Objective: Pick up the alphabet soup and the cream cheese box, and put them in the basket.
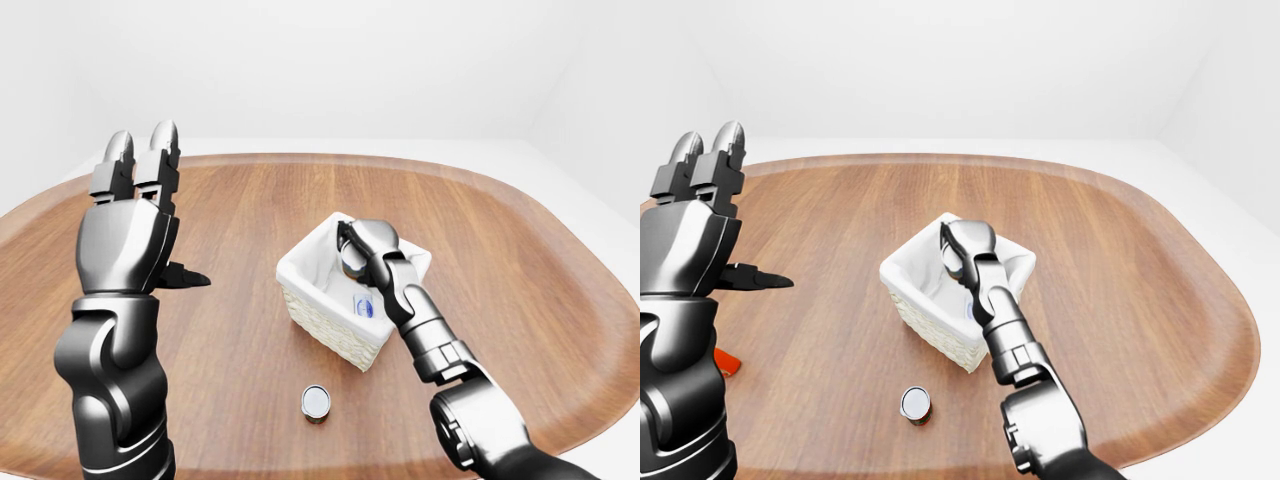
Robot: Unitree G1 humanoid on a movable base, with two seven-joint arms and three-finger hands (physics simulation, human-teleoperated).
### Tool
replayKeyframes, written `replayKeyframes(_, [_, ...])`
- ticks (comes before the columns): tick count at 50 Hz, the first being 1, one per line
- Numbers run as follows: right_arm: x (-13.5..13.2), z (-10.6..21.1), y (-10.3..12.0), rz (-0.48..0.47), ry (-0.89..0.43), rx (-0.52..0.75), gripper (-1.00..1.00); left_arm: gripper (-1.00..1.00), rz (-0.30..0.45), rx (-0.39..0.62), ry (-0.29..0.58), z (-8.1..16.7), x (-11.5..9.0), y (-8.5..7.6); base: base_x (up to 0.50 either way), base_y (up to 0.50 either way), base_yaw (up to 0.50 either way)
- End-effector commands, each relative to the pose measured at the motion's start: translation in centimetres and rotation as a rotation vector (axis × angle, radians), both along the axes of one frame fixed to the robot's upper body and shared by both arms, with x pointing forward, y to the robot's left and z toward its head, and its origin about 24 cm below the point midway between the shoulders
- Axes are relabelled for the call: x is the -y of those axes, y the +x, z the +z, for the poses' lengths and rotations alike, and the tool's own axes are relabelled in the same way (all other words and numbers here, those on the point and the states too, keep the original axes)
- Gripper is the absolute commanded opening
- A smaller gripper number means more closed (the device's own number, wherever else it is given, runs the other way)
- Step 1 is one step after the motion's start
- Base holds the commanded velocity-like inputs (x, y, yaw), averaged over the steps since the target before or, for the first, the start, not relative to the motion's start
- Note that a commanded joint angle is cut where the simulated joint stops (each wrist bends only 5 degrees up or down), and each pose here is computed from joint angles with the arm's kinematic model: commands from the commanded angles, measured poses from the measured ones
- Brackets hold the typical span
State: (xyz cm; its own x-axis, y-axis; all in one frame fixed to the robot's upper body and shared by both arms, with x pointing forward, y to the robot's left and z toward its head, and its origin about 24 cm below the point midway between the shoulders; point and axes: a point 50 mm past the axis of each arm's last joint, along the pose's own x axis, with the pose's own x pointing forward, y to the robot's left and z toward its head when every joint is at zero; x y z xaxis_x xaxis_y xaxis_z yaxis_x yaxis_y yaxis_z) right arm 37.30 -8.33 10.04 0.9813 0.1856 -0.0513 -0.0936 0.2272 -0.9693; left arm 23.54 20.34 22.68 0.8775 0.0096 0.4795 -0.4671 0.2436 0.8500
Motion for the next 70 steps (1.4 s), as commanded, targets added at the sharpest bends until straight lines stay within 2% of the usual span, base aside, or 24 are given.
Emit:
replayKeyframes(1, [-0.3,0.6,-0.6,0.013,0.003,0.039,-1.00,1.00,0.001,0.002,0.001,0.0,0.0,0.0,0.00,0.00,0.00])
replayKeyframes(14, [-0.1,0.5,-1.3,0.010,0.001,0.048,-1.00,1.00,0.001,0.001,-0.002,0.0,0.0,0.0,0.00,0.00,0.00])
replayKeyframes(15, [-0.1,0.4,-1.4,0.012,0.001,0.047,-0.69,1.00,0.001,0.000,-0.001,0.0,0.0,0.0,0.00,0.00,0.00])
replayKeyframes(16, [-0.1,0.4,-1.5,0.013,0.000,0.047,0.08,1.00,0.001,0.000,-0.001,0.0,0.0,0.0,0.00,0.00,0.00])
replayKeyframes(17, [-0.1,0.5,-1.5,0.014,-0.002,0.047,1.00,1.00,0.000,0.000,0.000,0.0,0.0,0.0,0.00,0.00,0.00])
replayKeyframes(43, [0.0,4.1,-2.7,0.025,-0.095,0.114,1.00,1.00,0.001,-0.001,-0.004,-0.1,0.0,0.0,0.00,0.00,0.00])
replayKeyframes(50, [0.0,6.3,-2.8,0.023,-0.094,0.173,1.00,1.00,0.000,-0.001,-0.002,-0.1,0.0,0.0,0.00,0.00,0.00])
replayKeyframes(61, [0.1,8.6,-2.7,0.021,0.000,0.310,1.00,1.00,-0.001,0.000,0.004,0.1,0.1,0.0,0.00,0.00,0.00])
replayKeyframes(70, [-0.5,10.4,-3.5,0.039,-0.010,0.377,1.00,1.00,0.000,-0.002,0.010,0.2,0.1,-0.1,0.00,0.00,0.00])
